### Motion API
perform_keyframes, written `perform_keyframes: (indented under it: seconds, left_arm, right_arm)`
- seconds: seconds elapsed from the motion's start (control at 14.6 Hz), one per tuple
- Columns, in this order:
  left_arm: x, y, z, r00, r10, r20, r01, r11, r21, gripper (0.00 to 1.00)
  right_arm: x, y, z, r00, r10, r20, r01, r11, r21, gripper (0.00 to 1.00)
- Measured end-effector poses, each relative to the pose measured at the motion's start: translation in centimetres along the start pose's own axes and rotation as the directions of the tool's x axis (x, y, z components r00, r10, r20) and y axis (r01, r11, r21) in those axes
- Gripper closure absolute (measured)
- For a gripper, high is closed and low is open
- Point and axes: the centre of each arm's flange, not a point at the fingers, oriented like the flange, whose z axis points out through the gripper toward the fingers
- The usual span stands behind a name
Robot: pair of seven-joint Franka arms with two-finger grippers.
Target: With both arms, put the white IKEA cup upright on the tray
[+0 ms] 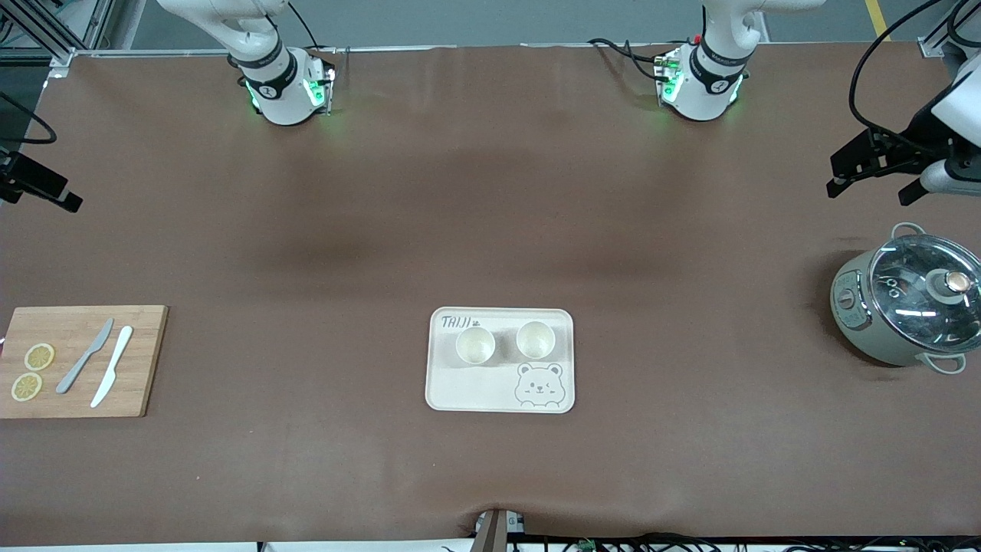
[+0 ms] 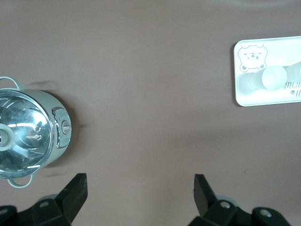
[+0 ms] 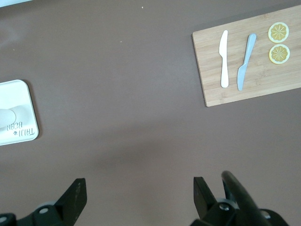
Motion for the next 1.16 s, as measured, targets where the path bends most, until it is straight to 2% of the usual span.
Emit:
perform_keyframes:
  seconds: [0.34,0.75,1.16]
  left_arm:
    - [0.2,-0.3,0.9,1.000,0.003,0.028,-0.003,1.000,0.000,0.00]
    - [0.4,-0.3,1.5,0.998,0.041,0.055,-0.044,0.997,0.068,0.00]
    - [0.4,-0.4,1.5,0.998,0.040,0.056,-0.044,0.996,0.072,0.00]
  right_arm:
    - [0.1,-3.0,0.9,0.998,-0.058,0.008,0.059,0.997,-0.057,0.00]
    - [0.1,-3.0,0.9,0.998,-0.060,0.005,0.060,0.995,-0.078,0.00]
    - [0.2,-2.7,1.0,0.998,-0.062,0.005,0.063,0.991,-0.115,0.00]
